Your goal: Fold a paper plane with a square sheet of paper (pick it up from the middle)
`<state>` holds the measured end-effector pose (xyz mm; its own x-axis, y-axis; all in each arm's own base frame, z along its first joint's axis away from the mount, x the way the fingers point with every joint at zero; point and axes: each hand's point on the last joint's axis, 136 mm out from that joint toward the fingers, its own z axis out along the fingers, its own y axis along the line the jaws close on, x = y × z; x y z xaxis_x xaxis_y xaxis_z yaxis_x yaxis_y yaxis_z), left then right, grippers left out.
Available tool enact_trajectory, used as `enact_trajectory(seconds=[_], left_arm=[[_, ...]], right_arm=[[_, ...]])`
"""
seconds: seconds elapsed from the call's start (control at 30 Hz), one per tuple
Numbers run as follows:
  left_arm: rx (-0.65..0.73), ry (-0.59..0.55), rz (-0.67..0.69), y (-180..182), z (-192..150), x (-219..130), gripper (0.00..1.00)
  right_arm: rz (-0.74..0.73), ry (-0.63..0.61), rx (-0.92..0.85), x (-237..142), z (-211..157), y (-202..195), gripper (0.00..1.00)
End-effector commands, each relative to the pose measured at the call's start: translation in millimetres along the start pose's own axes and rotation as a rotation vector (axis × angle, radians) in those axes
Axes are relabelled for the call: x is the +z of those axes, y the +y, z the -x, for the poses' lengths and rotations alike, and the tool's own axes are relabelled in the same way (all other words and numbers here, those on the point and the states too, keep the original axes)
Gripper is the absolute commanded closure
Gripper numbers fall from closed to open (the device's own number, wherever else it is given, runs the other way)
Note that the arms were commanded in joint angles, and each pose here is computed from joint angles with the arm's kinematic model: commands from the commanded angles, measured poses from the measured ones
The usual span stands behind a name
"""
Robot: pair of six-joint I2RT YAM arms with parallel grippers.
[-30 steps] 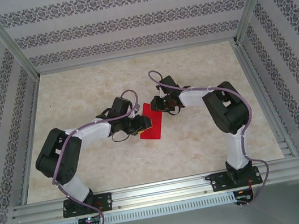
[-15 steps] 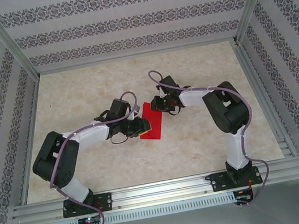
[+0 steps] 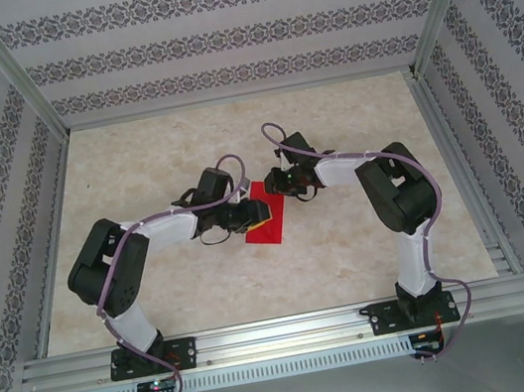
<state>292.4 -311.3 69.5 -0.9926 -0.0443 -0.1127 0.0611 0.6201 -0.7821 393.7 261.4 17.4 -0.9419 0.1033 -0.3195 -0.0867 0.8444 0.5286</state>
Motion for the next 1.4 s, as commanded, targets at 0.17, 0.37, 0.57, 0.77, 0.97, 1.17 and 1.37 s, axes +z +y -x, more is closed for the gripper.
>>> enact_trajectory(seconds=[0.17,0.37,0.57,0.77,0.97,1.17,1.37], left_arm=[[0.047,-0.027,0.044,6.7,9.0,9.2,0.59],[0.035,-0.024,0.078,19.1,5.3,11.6,0.76],[0.031,-0.026,0.095,24.6,3.3,11.9,0.85],[0.030,-0.025,0.103,26.8,3.1,12.0,0.88],[0.030,-0.026,0.105,26.8,4.1,12.5,0.91],[0.025,-0.022,0.103,27.7,3.5,13.8,0.93],[0.024,-0.023,0.103,27.6,3.3,13.9,0.94]], right_arm=[[0.000,0.065,0.084,-11.2,-19.9,-10.6,0.70],[0.103,0.027,0.056,-38.7,-10.1,20.8,0.69],[0.146,0.050,0.065,-50.5,-32.3,26.3,0.69],[0.159,0.104,0.053,-45.8,-56.5,31.4,0.67],[0.187,0.122,0.047,-42.4,-64.6,37.0,0.67],[0.188,0.131,0.049,-41.1,-68.5,35.5,0.69],[0.202,0.146,0.046,-42.3,-74.9,36.5,0.70]])
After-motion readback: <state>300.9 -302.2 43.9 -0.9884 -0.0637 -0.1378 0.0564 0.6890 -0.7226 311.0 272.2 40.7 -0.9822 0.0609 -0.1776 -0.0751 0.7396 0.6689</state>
